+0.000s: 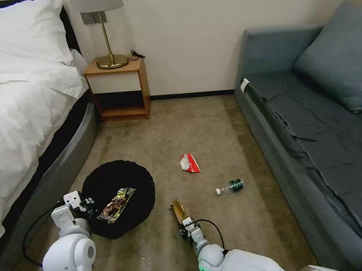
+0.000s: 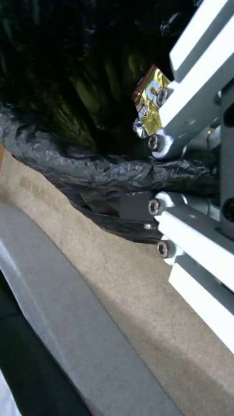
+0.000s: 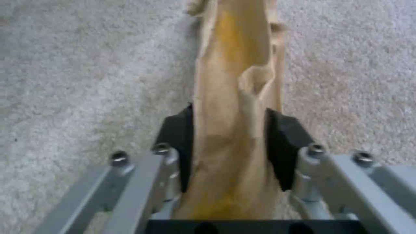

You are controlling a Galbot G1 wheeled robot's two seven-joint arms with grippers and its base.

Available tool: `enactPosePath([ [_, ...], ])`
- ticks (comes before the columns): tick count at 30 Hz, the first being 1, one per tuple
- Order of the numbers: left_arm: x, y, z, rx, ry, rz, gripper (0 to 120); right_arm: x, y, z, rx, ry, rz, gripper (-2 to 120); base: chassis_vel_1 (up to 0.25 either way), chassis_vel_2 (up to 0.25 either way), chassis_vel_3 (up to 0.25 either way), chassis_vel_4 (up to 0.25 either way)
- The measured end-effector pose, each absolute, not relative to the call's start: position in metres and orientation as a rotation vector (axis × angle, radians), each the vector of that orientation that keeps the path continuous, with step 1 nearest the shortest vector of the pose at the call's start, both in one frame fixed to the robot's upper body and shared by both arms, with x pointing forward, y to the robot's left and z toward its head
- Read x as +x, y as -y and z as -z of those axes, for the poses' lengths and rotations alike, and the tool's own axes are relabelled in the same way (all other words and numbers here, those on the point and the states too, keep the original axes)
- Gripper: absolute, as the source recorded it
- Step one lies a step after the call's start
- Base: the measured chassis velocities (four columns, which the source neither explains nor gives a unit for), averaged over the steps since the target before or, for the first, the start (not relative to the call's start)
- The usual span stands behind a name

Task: Pick up the trash bin, then pick up the garbage on the floor and place it into the trash bin.

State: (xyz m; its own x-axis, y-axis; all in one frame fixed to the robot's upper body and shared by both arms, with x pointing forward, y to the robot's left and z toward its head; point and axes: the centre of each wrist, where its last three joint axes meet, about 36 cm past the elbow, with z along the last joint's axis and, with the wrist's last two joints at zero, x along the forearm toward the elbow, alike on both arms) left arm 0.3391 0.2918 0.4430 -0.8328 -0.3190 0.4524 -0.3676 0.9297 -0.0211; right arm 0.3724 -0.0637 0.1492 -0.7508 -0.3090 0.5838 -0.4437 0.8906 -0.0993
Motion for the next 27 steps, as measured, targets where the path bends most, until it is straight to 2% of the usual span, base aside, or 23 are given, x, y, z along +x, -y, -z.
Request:
enactPosePath([
  [1, 0.339, -0.292, -0.443, 0.495, 2.635, -0.148, 4, 0.372, 0.064, -0.15, 0.542, 2.479, -0.31, 28, 0.0, 0.0, 0.0, 0.0],
  [2, 0.339, -0.292, -0.443, 0.495, 2.635, -0.148, 4, 0.372, 0.064, -0.15, 0.542, 2.479, -0.31, 28, 0.0, 0.0, 0.0, 0.0],
  [4, 0.339, -0.292, -0.444, 0.497, 2.636, -0.148, 4, 0.372, 0.064, -0.151, 0.545, 2.481, -0.306, 16, 0.0, 0.0, 0.0, 0.0],
  [5, 0.339, -0.292, -0.444, 0.497, 2.636, -0.148, 4, 0.372, 0.064, -0.151, 0.545, 2.481, -0.306, 16, 0.0, 0.0, 0.0, 0.0],
  [8, 0.338, -0.292, -0.444, 0.499, 2.635, -0.148, 4, 0.372, 0.065, -0.152, 0.543, 2.484, -0.303, 3, 0.0, 0.0, 0.0, 0.0],
  [10, 0.338, -0.292, -0.444, 0.499, 2.635, -0.148, 4, 0.372, 0.065, -0.153, 0.543, 2.484, -0.299, 0, 0.0, 0.0, 0.0, 0.0],
  [22, 0.339, -0.294, -0.444, 0.502, 2.636, -0.149, 4, 0.378, 0.074, -0.177, 0.491, 2.524, -0.238, 0, 0.0, 0.0, 0.0, 0.0],
  [27, 0.338, -0.294, -0.445, 0.498, 2.638, -0.149, 4, 0.402, 0.105, -0.208, 0.355, 2.596, -0.2, 0, 0.0, 0.0, 0.0, 0.0],
])
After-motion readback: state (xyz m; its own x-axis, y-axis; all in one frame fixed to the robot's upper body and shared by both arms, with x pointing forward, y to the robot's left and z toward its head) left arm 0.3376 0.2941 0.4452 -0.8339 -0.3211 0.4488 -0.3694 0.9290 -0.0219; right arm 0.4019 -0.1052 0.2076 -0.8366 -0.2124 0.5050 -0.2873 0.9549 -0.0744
